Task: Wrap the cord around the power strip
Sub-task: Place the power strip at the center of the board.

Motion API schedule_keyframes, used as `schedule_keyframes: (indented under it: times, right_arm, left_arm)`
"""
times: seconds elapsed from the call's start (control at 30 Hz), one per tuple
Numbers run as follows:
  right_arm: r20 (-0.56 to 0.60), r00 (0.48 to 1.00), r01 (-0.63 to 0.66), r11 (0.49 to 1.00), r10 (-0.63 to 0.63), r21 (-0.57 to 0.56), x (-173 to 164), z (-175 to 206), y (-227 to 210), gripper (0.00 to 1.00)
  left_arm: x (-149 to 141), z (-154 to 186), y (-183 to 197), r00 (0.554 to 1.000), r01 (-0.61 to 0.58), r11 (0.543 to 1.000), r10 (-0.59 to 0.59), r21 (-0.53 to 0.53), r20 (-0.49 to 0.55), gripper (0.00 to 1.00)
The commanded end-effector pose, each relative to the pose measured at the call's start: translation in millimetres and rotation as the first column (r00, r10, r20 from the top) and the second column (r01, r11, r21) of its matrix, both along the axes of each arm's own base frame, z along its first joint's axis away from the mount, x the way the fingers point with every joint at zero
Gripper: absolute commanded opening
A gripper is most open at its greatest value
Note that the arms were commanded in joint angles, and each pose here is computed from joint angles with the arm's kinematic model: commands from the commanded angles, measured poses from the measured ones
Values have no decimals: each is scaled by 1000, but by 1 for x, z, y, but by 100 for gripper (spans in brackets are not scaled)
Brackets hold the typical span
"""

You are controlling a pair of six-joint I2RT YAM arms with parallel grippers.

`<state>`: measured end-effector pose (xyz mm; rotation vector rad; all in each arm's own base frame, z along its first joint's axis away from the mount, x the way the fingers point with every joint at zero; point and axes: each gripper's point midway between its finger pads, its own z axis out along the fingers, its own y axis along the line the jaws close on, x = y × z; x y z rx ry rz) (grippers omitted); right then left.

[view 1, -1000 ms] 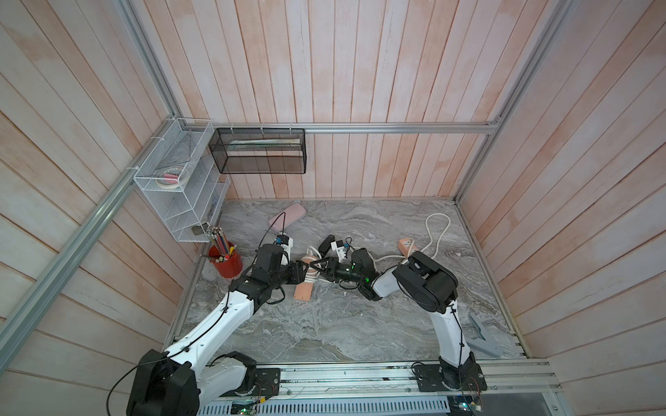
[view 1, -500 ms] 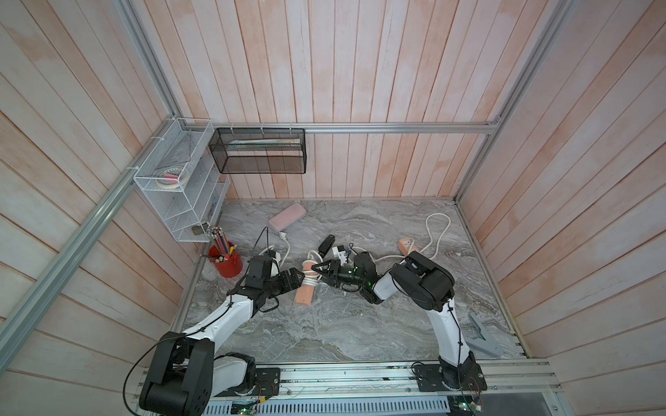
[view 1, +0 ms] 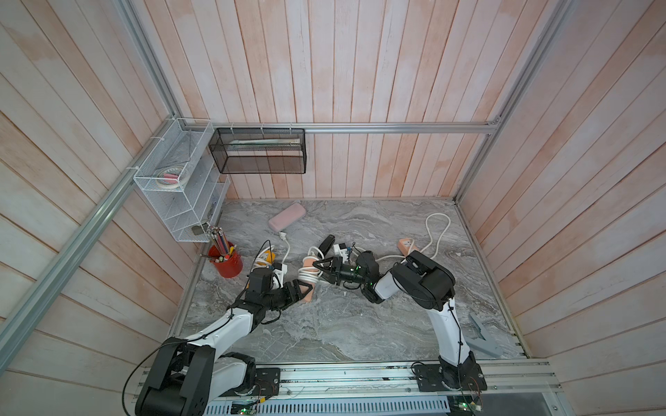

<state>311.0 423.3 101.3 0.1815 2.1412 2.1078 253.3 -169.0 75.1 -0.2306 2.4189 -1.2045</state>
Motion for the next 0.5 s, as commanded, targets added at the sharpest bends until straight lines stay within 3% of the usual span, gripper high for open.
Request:
schedule_keyframes:
  times: [0.0, 0.13, 0.2, 0.33, 0.47]
  right_arm:
    - [81, 997, -19, 996, 11, 93, 2, 33, 2, 27]
    - [70, 997, -25, 998, 20, 63, 0, 28, 2, 29]
    - [56, 998, -13, 999, 11, 32, -1, 24, 0, 38]
    - [53, 997, 64, 997, -63, -30, 4, 28, -12, 56]
    - [92, 987, 152, 962, -134, -227, 12, 18, -31, 67]
  left_arm:
    - [-1, -1, -4, 1000, 21, 1000, -21, -13, 13, 71]
    - [5, -4, -2, 1000, 15, 999, -15, 29, 20, 44]
    - [9, -3, 2, 999, 1, 996, -5, 94, 34, 30]
    - [6, -7, 11, 999, -19, 965, 6, 262, 48, 22]
    - [1, -17, 22, 997, -62, 917, 43, 395, 58, 17]
